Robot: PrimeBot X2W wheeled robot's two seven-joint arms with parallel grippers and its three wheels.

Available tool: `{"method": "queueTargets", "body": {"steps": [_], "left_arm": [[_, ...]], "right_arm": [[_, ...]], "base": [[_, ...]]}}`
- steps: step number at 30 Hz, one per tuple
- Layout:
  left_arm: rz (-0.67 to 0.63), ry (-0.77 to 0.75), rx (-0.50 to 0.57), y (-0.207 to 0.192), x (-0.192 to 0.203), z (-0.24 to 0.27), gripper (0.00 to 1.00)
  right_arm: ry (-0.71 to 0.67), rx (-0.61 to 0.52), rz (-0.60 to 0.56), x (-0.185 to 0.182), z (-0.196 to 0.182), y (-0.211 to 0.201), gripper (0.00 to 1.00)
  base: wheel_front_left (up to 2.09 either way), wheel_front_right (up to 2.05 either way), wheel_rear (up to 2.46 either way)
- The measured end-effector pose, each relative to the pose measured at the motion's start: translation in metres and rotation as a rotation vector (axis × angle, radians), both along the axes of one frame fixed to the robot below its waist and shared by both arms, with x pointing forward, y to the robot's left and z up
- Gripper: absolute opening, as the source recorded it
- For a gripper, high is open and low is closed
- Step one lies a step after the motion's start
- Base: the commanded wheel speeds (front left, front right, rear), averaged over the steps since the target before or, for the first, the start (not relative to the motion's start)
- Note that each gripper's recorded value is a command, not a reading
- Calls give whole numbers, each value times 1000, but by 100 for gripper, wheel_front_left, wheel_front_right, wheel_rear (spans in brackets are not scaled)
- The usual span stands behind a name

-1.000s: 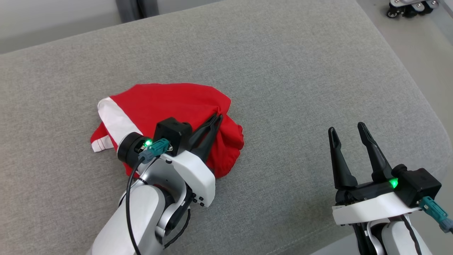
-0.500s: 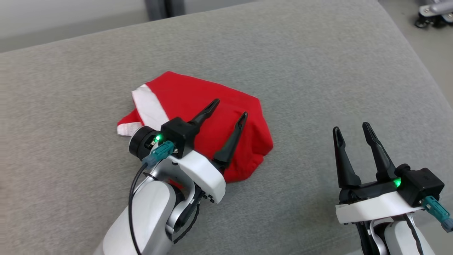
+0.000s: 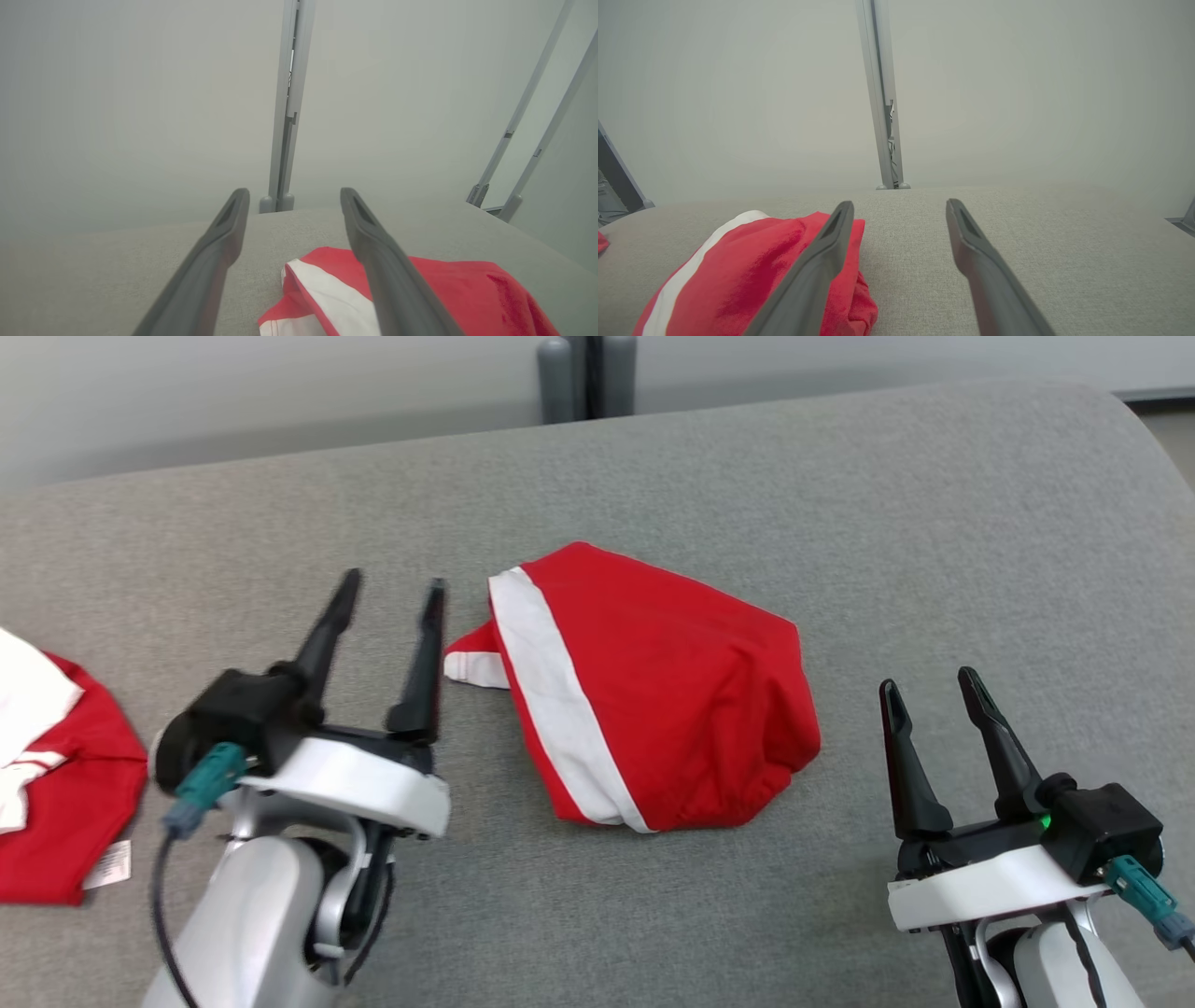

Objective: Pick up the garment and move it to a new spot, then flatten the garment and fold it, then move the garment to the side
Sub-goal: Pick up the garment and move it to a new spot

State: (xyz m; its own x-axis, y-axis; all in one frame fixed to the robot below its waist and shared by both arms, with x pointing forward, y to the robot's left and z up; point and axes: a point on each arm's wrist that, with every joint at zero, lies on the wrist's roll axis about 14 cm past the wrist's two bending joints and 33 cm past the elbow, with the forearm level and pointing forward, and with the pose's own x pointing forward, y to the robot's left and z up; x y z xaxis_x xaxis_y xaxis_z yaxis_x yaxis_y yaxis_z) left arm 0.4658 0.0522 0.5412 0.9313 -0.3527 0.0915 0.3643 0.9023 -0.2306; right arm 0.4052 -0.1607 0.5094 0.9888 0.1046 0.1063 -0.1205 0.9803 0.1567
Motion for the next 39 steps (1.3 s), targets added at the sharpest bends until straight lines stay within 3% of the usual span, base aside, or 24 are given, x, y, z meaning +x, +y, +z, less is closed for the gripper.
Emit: {"method": "queueTargets", "body": {"steps": [8, 13, 26, 39], "left_arm": [[272, 8, 11, 92, -17, -6, 100], [353, 30, 26, 121, -36, -15, 100], [360, 78, 75, 131, -87, -32, 100], [377, 71, 95, 136, -98, -25, 100]], "right_arm": [[-9, 7, 49, -2, 4, 17, 100], [0, 11, 57, -8, 2, 20, 100], [34, 17, 71, -37, -3, 25, 100], [27, 13, 89, -52, 4, 31, 100]], "base": [[0, 0, 0], [0, 0, 0], [0, 0, 0], [0, 0, 0]]}}
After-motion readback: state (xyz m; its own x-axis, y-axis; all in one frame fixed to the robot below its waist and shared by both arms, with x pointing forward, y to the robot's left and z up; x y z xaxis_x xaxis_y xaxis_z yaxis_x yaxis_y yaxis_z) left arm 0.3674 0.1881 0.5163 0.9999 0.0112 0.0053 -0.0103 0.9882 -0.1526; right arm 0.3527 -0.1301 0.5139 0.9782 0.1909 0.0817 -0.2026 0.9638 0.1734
